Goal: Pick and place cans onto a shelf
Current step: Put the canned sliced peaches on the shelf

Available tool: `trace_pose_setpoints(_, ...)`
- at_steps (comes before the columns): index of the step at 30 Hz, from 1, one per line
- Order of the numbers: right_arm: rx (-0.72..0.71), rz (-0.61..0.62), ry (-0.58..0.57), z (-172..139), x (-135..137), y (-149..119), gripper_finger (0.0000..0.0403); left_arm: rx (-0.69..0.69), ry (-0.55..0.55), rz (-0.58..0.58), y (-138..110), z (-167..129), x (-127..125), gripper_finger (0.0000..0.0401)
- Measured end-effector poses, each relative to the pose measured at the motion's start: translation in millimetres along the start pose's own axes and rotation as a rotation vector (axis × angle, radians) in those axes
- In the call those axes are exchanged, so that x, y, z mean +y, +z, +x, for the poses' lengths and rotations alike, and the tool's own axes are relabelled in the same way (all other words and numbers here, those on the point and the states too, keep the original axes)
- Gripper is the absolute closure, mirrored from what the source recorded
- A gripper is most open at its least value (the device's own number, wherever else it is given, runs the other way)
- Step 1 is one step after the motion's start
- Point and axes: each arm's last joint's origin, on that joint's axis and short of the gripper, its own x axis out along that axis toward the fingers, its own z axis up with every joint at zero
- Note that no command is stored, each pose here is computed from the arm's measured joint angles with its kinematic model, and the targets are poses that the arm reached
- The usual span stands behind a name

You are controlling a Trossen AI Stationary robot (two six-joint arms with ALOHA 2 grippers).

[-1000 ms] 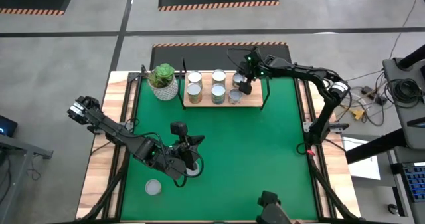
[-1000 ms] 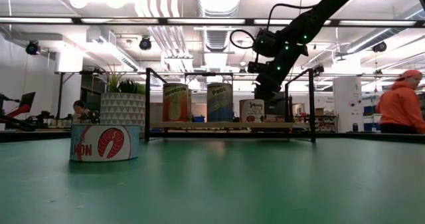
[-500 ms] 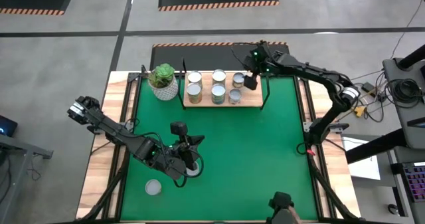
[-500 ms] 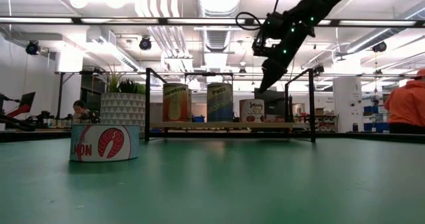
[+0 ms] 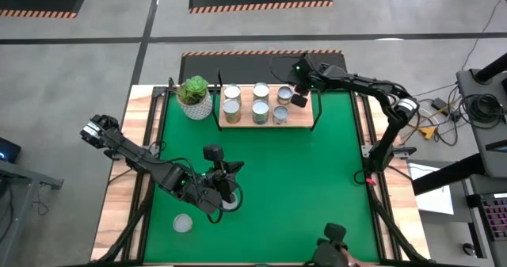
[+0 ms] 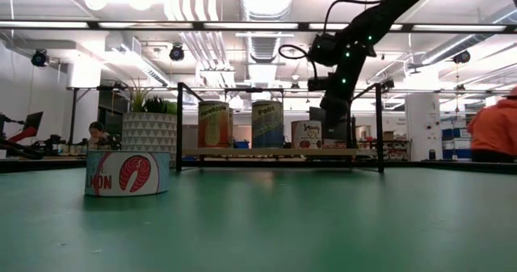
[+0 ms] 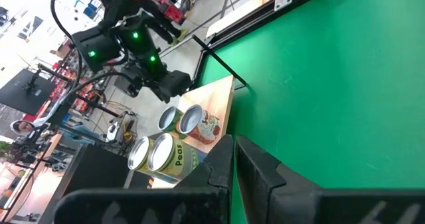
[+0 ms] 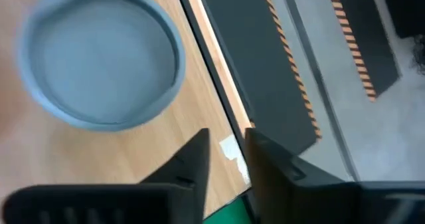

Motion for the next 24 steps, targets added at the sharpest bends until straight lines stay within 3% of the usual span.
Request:
trace_pose_setpoints(7, -0.042, 0.004, -0.004, 5, 1, 5, 0.0390, 0.000, 0.000, 0.000, 0, 0, 0, 0.0401)
trace_pose_setpoints(17, -0.106, 0.030, 0.079, 4, 4, 9, 0.0394, 0.001, 0.000, 0.001, 0, 0, 0, 0.0401)
trace_pose_setpoints(24, -0.136, 0.004, 0.169, 2, 21, 15, 0.0394, 0.001, 0.000, 0.001, 0, 0, 0, 0.0401)
